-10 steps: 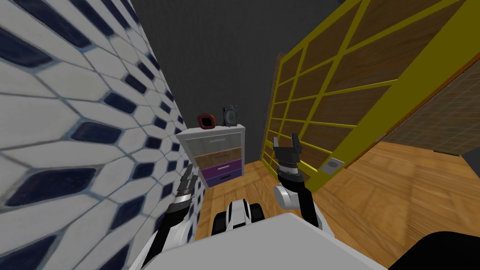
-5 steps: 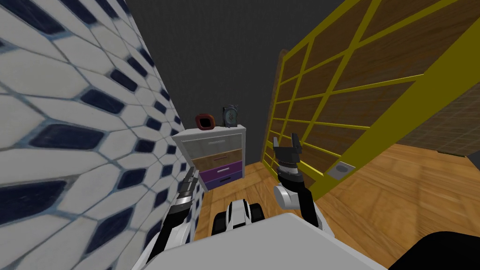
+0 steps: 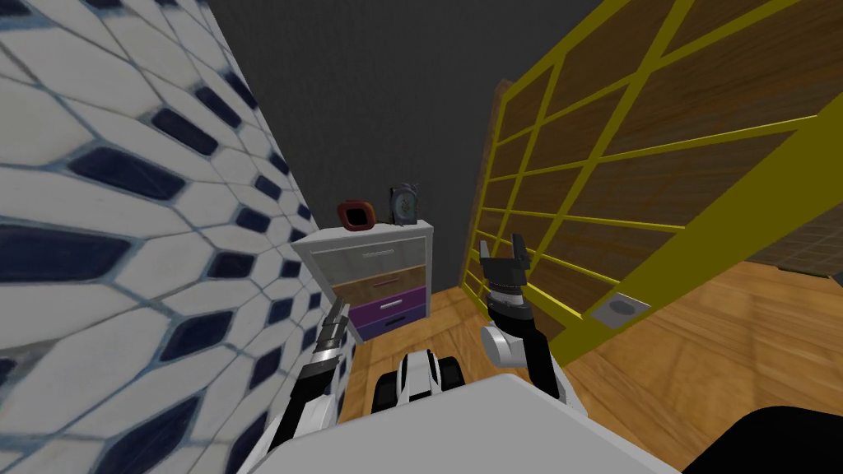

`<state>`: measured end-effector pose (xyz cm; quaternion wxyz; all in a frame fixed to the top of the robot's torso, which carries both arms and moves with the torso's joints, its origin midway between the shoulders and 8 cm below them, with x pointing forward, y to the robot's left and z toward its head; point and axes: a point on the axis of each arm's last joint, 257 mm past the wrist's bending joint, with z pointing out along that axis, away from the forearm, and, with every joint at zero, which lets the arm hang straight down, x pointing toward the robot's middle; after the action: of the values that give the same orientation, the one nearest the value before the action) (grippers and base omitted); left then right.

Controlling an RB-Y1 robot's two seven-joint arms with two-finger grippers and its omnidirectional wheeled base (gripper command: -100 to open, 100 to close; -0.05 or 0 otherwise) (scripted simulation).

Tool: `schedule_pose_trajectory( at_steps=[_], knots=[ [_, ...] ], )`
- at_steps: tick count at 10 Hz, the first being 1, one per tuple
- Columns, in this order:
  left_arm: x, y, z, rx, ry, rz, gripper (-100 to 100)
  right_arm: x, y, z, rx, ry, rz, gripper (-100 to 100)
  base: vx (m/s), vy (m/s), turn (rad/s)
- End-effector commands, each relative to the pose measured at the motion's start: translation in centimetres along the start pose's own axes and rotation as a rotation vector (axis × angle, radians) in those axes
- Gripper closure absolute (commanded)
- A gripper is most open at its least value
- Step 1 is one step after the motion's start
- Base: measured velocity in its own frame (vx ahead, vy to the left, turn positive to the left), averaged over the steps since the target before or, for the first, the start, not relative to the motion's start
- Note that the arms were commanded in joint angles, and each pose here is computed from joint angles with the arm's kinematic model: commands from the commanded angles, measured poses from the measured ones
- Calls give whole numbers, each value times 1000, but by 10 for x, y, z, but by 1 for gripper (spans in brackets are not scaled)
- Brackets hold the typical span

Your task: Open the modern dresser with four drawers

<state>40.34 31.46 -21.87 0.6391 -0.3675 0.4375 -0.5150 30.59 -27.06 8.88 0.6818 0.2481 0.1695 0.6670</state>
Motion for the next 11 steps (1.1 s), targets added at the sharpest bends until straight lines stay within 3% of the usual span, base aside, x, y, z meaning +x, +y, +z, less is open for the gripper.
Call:
schedule_pose_trajectory(
  at_steps=[1, 11],
  knots=[
    [-4, 18, -6, -30, -5, 4, -100, 0, 0, 0, 0, 0, 0, 0, 56, 3, 0],
    [-3, 82, -33, -140, -32, -4, -100, 0, 0, 0, 0, 0, 0, 0, 84, 0, -1]
  ],
)
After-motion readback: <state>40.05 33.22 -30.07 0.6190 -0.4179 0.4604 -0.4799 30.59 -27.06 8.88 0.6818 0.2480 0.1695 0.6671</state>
